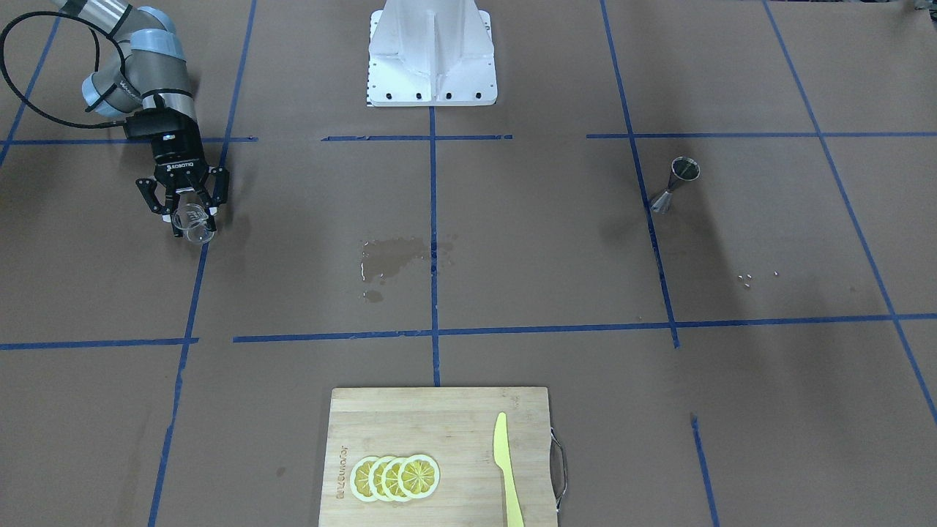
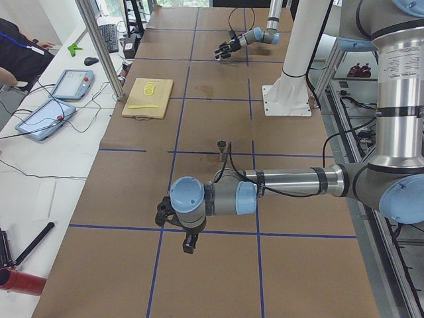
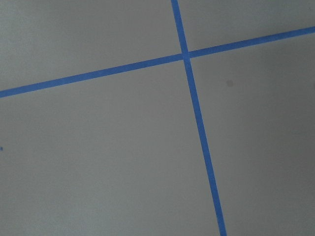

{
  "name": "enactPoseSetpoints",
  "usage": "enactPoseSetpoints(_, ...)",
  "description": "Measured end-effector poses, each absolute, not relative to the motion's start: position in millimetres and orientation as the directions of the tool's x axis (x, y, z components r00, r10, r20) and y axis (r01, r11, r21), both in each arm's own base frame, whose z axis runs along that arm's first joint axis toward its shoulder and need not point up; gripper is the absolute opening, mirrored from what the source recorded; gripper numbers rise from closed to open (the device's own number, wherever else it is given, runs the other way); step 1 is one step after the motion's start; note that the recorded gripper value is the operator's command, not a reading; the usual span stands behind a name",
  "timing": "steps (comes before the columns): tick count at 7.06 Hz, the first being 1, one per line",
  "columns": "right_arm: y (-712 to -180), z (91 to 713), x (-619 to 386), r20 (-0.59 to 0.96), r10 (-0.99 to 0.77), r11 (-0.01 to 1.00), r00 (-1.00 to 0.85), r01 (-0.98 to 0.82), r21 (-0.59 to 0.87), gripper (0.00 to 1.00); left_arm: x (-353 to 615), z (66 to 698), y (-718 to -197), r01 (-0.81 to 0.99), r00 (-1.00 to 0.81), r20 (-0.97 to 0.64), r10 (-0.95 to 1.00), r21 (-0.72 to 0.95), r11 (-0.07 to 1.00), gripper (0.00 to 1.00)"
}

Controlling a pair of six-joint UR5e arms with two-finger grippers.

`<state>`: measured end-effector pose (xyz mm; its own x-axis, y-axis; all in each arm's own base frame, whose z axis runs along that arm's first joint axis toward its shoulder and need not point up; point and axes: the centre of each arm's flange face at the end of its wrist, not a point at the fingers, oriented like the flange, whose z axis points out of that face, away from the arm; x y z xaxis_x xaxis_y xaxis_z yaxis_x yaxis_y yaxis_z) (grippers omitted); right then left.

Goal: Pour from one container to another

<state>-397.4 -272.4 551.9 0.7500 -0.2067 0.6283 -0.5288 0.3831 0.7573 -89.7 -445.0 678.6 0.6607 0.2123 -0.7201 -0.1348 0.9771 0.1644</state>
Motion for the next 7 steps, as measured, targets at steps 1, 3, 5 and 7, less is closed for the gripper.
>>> enactPoseSetpoints(1,-272.4,551.6,-397.6,0.629,-0.207,0.383,0.749,-0.53,0.757,1.0,-89.7,678.2,-445.0,-0.135,0.661,-0.72,0.213,0.165,0.977,1.0)
enactPoseSetpoints(3,-272.4,550.3,-397.7,0.631,-0.207,0.382,0.748,-0.532,0.756,1.0,-89.7,677.9,-445.1,-0.135,0.66,-0.72,0.213,0.166,0.977,1.0)
enactPoseSetpoints(5,-272.4,549.3,-397.6,0.632,-0.207,0.382,0.746,-0.533,0.755,1.0,-89.6,676.1,-445.4,-0.135,0.66,-0.72,0.216,0.169,0.976,1.0)
enactPoseSetpoints(7,-272.4,548.9,-397.8,0.633,-0.207,0.382,0.746,-0.534,0.754,1.0,-89.6,673.9,-445.7,-0.135,0.66,-0.719,0.218,0.173,0.976,1.0)
